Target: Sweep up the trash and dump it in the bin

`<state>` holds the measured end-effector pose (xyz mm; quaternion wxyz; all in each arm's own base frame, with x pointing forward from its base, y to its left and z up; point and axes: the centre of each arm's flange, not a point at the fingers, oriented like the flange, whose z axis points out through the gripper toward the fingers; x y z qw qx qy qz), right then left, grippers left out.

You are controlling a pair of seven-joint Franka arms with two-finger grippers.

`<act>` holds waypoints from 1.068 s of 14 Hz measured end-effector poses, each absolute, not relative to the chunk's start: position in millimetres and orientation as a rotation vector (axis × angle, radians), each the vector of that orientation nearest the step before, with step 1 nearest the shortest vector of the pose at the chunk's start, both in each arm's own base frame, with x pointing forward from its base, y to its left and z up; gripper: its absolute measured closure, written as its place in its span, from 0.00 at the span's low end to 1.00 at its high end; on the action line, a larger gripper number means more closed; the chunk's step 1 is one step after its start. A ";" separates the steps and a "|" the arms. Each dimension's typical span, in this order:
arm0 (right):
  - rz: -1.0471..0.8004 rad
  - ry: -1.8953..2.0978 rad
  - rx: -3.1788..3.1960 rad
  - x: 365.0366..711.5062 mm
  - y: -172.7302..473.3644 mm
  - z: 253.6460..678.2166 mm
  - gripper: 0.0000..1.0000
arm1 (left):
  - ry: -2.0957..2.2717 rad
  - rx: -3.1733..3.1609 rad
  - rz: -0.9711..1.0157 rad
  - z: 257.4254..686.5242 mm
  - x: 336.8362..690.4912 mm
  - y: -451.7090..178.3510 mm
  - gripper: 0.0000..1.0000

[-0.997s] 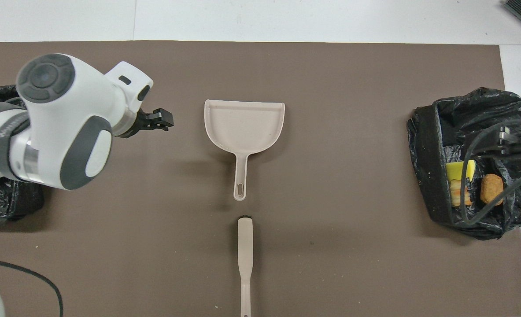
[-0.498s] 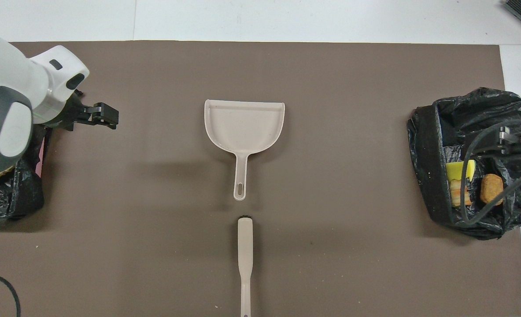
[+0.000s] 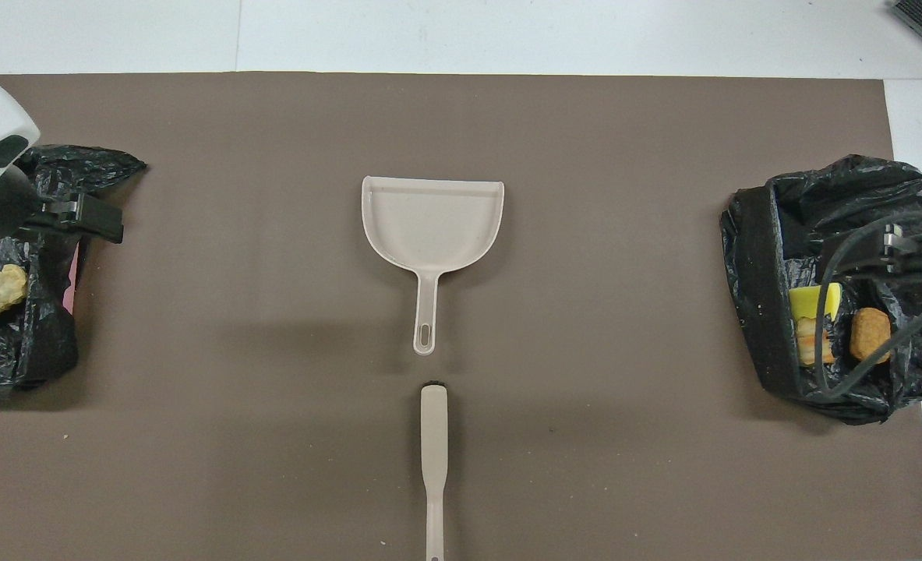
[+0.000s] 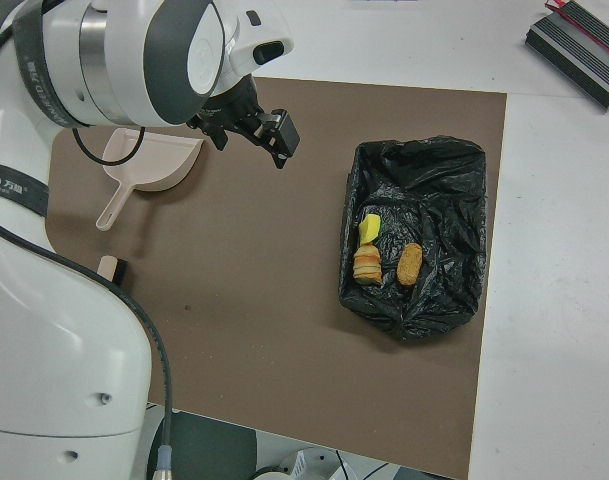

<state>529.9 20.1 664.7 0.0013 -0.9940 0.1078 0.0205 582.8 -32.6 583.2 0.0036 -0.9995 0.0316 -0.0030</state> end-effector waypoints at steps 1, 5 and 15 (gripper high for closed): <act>0.064 0.339 -3.120 529.9 19.7 664.7 0.00 | 0.097 -3.131 -0.007 592.4 576.3 -31.0 0.00; 0.064 0.340 -3.120 529.9 19.6 664.7 0.00 | 0.187 -3.122 -0.022 622.0 554.2 -27.4 0.00; 0.064 0.340 -3.120 529.9 19.6 664.7 0.00 | 0.203 -3.135 -0.001 620.4 552.4 -28.6 0.00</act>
